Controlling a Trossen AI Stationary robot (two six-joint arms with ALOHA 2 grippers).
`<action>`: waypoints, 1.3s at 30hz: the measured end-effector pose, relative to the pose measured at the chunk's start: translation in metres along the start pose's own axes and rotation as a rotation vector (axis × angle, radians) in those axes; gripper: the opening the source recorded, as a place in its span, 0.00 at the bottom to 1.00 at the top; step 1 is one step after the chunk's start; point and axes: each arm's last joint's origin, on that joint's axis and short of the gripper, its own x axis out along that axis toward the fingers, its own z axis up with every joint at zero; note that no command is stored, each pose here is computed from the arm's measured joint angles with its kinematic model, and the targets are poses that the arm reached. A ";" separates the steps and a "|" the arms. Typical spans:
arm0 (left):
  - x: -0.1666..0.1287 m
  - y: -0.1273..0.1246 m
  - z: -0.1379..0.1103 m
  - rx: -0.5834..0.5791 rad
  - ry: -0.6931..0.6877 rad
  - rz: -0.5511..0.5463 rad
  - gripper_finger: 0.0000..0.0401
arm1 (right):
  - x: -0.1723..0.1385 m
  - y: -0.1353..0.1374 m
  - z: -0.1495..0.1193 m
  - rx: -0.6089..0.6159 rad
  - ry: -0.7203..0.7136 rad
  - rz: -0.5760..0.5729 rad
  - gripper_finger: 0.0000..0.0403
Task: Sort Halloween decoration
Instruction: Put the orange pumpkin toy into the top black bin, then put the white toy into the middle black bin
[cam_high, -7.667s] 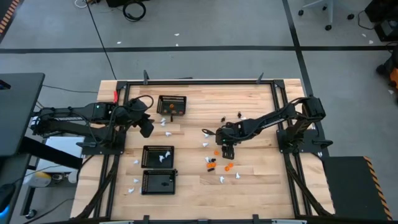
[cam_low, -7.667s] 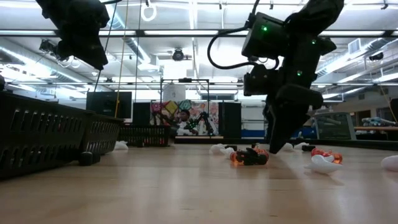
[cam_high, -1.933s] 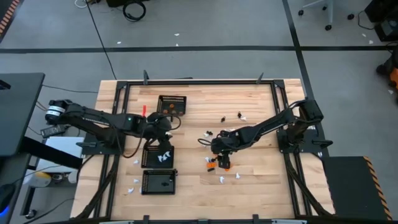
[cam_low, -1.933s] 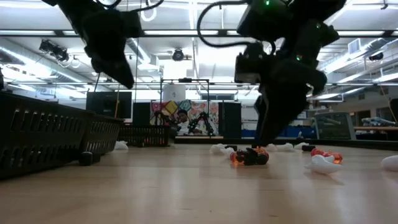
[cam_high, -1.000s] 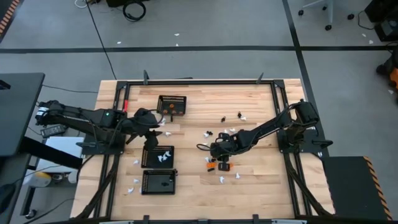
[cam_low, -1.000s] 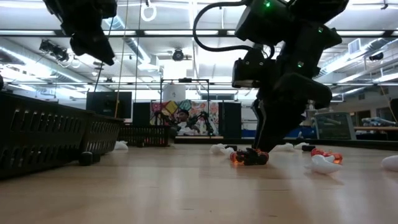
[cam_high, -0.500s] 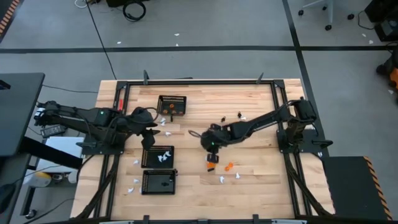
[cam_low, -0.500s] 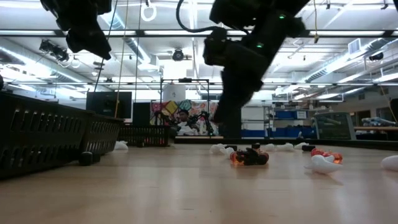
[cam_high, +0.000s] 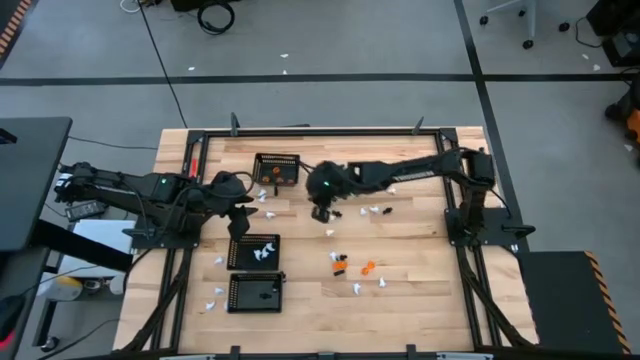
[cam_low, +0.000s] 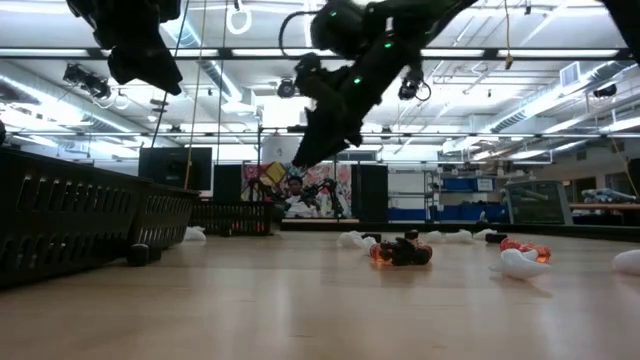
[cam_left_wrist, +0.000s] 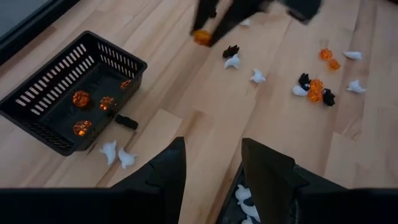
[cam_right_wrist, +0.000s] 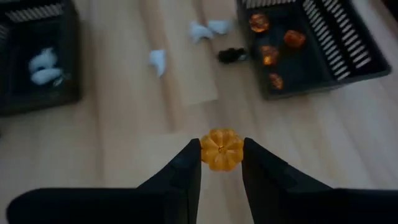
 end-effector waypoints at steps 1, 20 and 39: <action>-0.001 0.000 0.000 -0.004 -0.002 0.002 0.40 | 0.004 -0.004 0.005 -0.001 0.010 -0.001 0.26; -0.001 0.000 0.001 -0.075 -0.013 0.000 0.40 | 0.097 -0.089 0.071 0.089 0.038 0.035 0.27; -0.001 0.001 0.000 -0.048 -0.007 0.004 0.40 | 0.086 -0.102 0.074 0.134 0.079 0.089 0.39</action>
